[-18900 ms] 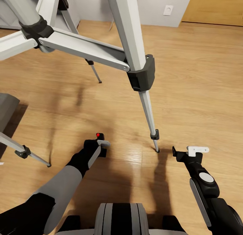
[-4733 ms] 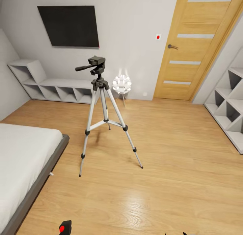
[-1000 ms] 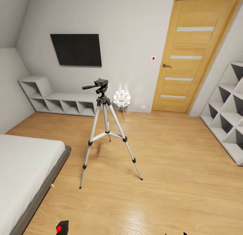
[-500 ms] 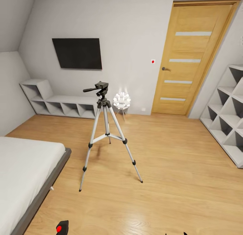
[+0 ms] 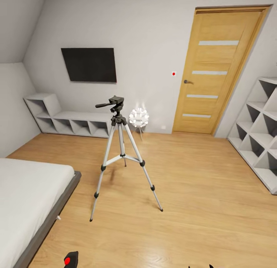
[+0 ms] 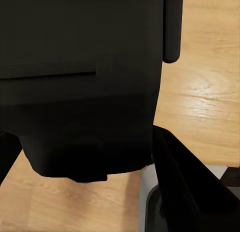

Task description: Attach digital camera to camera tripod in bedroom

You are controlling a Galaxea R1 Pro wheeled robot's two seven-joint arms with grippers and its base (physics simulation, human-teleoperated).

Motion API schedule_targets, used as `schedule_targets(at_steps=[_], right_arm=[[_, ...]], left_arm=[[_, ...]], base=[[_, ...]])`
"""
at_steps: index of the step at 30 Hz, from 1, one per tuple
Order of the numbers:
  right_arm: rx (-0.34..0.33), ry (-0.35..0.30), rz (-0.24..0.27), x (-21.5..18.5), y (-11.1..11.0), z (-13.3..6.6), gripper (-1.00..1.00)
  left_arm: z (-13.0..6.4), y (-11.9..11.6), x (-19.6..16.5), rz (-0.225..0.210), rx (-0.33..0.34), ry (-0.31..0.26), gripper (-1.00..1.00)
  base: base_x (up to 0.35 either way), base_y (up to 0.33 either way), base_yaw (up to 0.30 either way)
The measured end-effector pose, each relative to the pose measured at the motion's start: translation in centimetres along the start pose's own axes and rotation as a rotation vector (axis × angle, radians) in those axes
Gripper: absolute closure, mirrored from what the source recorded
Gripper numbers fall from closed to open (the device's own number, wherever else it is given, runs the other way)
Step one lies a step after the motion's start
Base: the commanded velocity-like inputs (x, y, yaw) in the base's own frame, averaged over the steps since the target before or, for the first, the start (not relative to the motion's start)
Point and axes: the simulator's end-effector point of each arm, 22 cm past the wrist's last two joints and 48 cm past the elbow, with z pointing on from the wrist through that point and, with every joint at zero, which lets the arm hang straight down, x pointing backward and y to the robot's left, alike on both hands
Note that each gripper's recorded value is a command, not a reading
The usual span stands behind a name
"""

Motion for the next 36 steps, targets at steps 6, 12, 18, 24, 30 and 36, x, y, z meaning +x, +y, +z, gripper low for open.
schedule_targets(at_steps=[6,12,18,24,30,36], right_arm=[[0.0,-0.01,-0.001,-0.4,0.0,0.0,-1.0],[0.0,-0.02,-0.001,-0.9,0.0,0.1,-1.0],[0.002,-0.032,-0.002,-1.3,-0.1,0.1,-1.0],[0.001,-0.042,-0.003,-1.8,-0.1,0.1,-1.0],[0.002,-0.048,-0.002,-2.1,-0.1,0.1,-1.0],[0.0,-0.046,-0.002,-2.0,0.0,0.1,-1.0]], left_arm=[[0.0,0.0,-0.4,-0.002,0.0,-0.009,1.0],[-0.1,0.0,-0.8,-0.004,-0.001,-0.019,1.0],[-0.1,0.1,-1.2,-0.005,-0.002,-0.028,1.0],[-0.1,0.1,-1.6,-0.007,-0.002,-0.038,1.0],[-0.2,0.2,-1.9,-0.009,-0.003,-0.044,1.0],[-0.2,0.2,-2.0,-0.009,-0.003,-0.045,1.0]], base=[[0.0,0.0,0.0],[0.0,0.0,0.0],[0.0,0.0,0.0],[0.0,0.0,0.0],[0.0,0.0,0.0],[0.0,0.0,0.0]])
